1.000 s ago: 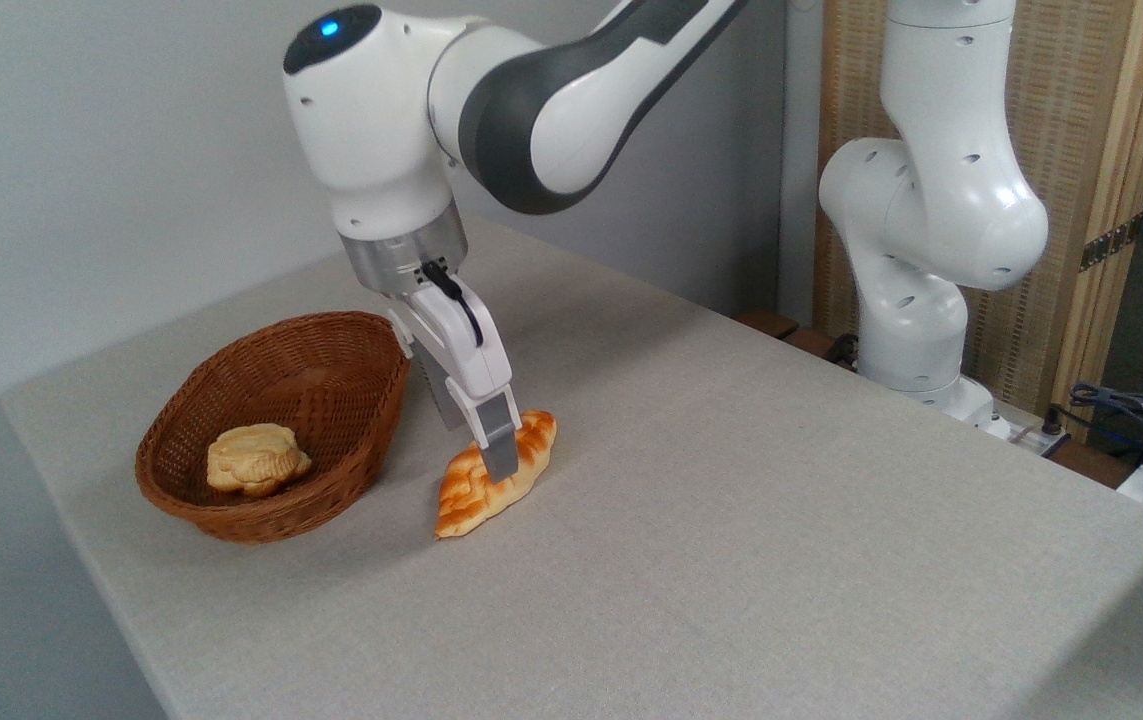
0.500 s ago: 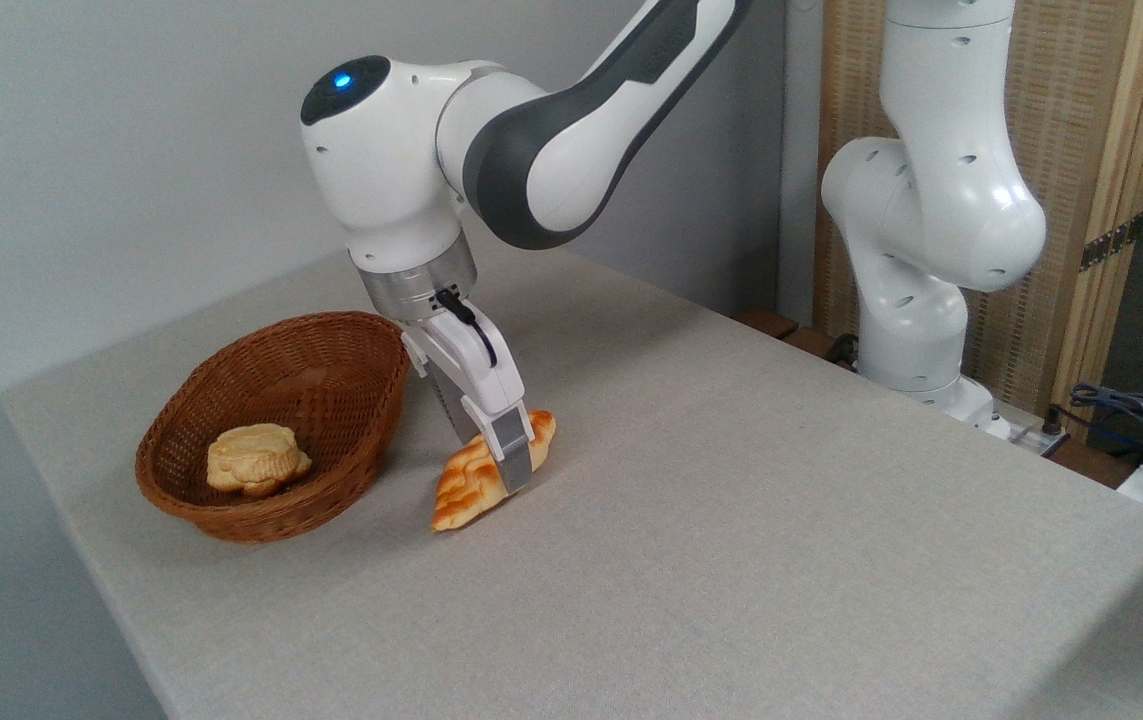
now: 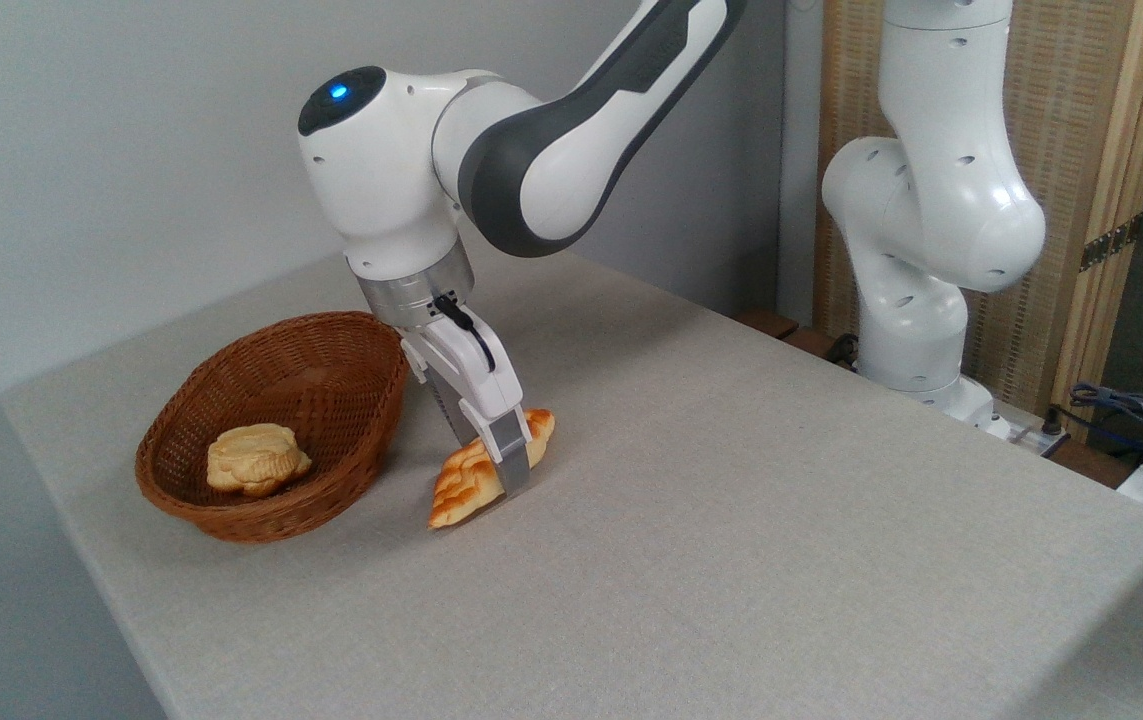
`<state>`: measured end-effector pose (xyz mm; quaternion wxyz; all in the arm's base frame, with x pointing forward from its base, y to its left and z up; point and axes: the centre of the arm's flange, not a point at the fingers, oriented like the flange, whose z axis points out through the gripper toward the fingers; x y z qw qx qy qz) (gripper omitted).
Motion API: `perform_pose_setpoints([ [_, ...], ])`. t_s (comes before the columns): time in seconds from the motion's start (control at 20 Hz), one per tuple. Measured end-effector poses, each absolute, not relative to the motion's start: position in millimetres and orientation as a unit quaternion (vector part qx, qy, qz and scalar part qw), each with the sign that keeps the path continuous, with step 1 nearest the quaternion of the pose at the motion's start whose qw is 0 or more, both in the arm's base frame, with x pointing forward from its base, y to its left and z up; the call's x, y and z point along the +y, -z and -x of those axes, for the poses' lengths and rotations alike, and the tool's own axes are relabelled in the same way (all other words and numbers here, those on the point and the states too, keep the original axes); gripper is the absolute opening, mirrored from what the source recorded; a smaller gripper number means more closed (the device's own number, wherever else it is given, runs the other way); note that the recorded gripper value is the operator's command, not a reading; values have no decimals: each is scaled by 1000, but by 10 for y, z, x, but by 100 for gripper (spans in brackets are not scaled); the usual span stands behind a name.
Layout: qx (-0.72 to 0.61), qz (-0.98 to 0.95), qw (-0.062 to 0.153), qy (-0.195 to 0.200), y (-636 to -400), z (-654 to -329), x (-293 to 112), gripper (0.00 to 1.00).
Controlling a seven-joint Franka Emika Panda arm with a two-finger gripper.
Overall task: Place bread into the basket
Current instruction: 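Close the gripper around the middle of the golden pastry, then lift the pastry and carry it over the wicker basket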
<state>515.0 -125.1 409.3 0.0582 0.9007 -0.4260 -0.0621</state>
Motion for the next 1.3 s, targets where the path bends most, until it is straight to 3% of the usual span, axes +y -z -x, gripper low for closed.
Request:
perform_pose_setpoints([
  [1.0,-426,-900,60,69,-4125,-5122,-1246,39],
  [1.15,-425,-900,64,76,-4341,-5091,-1201,39],
  [1.3,-425,-902,64,49,-4729,-5135,-1218,39],
])
